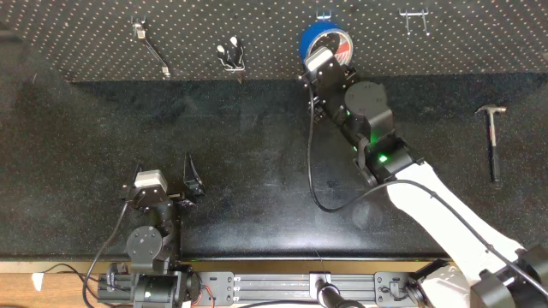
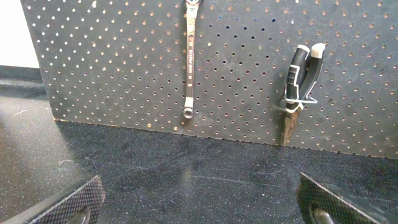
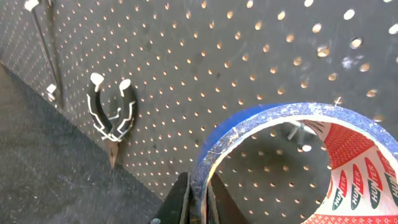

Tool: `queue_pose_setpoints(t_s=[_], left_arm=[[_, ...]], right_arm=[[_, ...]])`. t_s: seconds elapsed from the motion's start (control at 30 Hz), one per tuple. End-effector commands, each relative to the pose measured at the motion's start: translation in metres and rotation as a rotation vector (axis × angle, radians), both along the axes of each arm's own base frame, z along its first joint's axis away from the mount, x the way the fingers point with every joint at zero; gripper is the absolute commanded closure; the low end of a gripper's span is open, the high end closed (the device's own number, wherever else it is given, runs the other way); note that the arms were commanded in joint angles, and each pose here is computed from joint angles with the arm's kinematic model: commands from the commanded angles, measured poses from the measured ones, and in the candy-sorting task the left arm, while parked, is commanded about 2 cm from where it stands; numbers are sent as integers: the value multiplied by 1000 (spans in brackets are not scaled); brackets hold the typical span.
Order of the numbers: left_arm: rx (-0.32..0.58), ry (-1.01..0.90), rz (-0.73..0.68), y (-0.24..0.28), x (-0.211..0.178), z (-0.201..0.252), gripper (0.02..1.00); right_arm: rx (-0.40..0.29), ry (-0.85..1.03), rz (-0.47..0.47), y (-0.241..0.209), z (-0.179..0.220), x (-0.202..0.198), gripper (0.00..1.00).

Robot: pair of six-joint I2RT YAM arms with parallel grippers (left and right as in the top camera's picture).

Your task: Place Tools Onto Pegboard

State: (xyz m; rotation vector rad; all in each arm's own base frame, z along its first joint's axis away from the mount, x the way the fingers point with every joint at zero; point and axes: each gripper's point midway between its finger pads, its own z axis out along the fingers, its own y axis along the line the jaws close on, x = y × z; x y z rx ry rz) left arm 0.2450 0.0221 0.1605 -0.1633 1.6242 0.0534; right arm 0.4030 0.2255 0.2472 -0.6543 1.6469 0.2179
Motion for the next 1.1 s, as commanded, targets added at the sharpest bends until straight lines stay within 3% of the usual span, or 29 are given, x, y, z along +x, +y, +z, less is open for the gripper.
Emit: queue_pose_setpoints(t_s=[0.03,0.43,0.53,0.73,0.8,0.83,0.87,0.9,0.93,1.0,1.03,1.1], left_arm=[[12,2,2,1,0,-1,23],[12,2,2,1,0,-1,23],[12,2,2,1,0,-1,23],[12,2,2,1,0,-1,23],[12,2,2,1,0,-1,23],[12,2,2,1,0,-1,23],[12,2,2,1,0,-1,23],[12,2,2,1,0,-1,23],[12,2,2,1,0,-1,23],[12,2,2,1,0,-1,23],[12,2,2,1,0,-1,25],[12,2,2,1,0,-1,23]], right_arm=[[-13,-55,-89,-5,-5,22,925],[-38,-53,-129,-8,-31,40,923],[-37,-54,-129,-8,-30,40,761],[-59,-16,-120,-17,-12,20,761],[-97,46,-118,-31,-3,-6,608],[-119,108,-125,-43,-4,-24,358],[-87,217,-178,-64,-12,-38,47],[29,434,-352,-112,-35,-59,9],[50,542,-444,-137,-52,-71,12],[-119,819,-651,-219,-101,-126,20],[-132,877,-747,-245,-109,-137,20],[-141,964,-849,-287,-124,-150,20]])
